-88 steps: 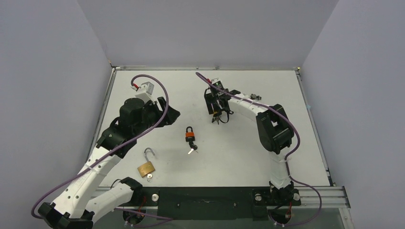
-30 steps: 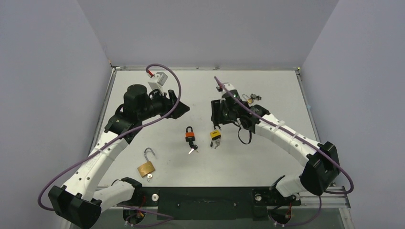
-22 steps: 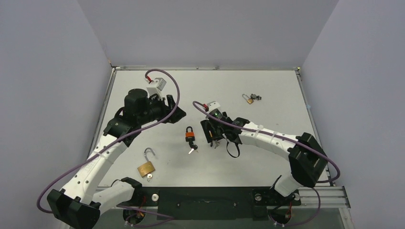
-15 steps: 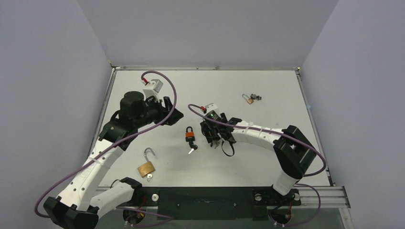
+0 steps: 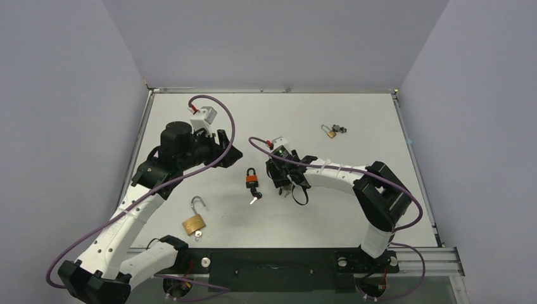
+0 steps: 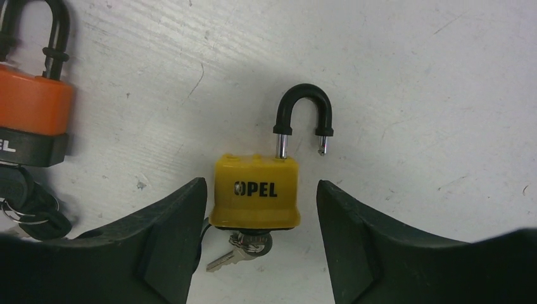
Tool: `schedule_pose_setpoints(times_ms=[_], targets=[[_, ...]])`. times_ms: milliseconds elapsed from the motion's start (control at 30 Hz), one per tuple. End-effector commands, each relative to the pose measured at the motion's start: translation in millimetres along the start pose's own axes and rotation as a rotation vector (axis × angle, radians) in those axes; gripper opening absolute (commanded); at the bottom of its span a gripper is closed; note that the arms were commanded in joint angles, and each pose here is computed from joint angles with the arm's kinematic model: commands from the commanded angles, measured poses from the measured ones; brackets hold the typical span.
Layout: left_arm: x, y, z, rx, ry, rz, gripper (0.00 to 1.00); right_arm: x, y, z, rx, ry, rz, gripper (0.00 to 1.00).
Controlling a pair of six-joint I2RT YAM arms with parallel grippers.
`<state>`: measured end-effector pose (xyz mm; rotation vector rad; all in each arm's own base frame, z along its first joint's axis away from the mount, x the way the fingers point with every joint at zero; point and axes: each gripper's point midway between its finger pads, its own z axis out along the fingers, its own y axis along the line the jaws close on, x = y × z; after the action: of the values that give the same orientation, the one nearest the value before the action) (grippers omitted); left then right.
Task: Lock with the key
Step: Pick up the lock from the center of the board.
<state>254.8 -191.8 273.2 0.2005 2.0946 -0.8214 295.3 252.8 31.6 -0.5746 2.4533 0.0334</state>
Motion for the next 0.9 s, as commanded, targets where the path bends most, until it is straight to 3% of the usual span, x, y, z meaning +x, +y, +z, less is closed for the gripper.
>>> schedule_pose_setpoints(times_ms=[0,100,300,367,467,500,867], targets=[[-11,-2,-1,0.001,-0.028,0.029,0.58,-9,4,8,-0.025,-0.031,0.025,0.6],[-12,-2,-1,-0.002,-0.027,0.031,0.57,-6,4,11,-0.033,-0.027,0.031,0.59],[-10,-1,3,0.0,-0.019,0.025,0.58,1,5,18,-0.058,-0.012,0.049,0.45],[-9,0,5,0.001,-0.013,0.022,0.58,1,4,17,-0.061,-0.011,0.052,0.34],[-6,1,10,0.004,-0.002,0.018,0.58,-3,3,12,-0.072,-0.021,0.061,0.04],[-5,2,12,0.006,0.004,0.016,0.58,-9,2,5,-0.079,-0.04,0.067,0.01],[-14,-24,23,0.167,-0.001,0.093,0.57,-60,19,-109,-0.359,-0.212,0.088,0.0]])
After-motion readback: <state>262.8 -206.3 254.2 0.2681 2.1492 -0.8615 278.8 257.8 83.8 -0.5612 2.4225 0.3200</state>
